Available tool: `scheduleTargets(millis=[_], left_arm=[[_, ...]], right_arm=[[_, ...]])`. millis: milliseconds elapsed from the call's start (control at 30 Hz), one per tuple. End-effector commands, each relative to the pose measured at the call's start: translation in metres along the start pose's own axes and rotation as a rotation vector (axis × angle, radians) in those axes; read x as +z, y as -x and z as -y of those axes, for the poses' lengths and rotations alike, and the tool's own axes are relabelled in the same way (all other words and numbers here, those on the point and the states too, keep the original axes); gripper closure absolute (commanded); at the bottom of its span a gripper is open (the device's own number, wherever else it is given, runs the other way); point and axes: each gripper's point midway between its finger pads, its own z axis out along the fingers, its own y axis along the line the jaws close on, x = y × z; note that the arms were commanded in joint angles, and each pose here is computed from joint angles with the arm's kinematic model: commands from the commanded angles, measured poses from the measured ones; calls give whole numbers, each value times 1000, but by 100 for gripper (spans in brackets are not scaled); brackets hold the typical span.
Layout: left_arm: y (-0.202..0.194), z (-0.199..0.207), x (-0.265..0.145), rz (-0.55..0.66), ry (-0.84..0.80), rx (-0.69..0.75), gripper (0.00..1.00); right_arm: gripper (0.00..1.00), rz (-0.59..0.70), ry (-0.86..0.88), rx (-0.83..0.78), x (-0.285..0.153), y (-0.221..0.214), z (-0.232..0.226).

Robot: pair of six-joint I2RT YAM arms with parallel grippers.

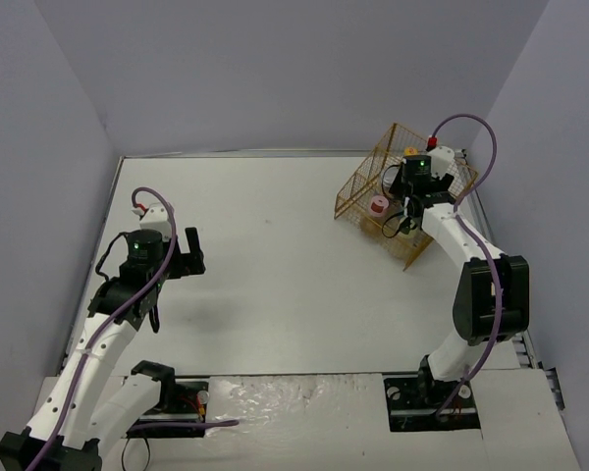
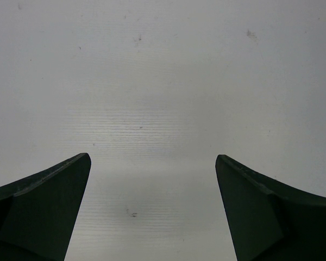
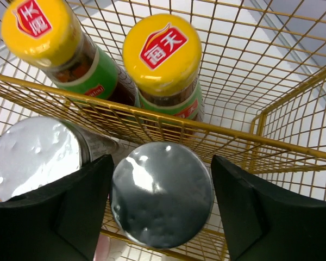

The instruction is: Organize the condiment bottles

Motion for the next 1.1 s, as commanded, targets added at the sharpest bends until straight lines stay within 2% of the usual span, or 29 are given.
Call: scheduleTargets(millis=[0, 167, 367, 433, 567, 733, 867, 1067], left_arm=[[25, 6, -2, 75, -25, -12, 3], [24, 6, -2, 72, -24, -11, 3], [24, 6, -2, 73, -22, -10, 3], [24, 6, -2, 71, -23, -8, 3], [24, 7, -2, 69, -26, -8, 3], [24, 7, -3, 68, -29, -3, 3], [25, 6, -5, 78, -31, 2, 3], [26, 6, -8, 89, -33, 13, 3]], right_arm=[[25, 99, 41, 86, -9, 33, -7], [17, 113, 76, 87, -27, 44, -7], [6, 186, 168, 74, -80, 80, -3], [0, 252, 219, 56, -115, 102, 4], [0, 327, 259, 31, -164, 116, 24], [0, 414, 294, 0, -222, 110, 58], [0, 481, 314, 23, -260, 94, 88], [0, 557, 307, -8, -295, 73, 122]])
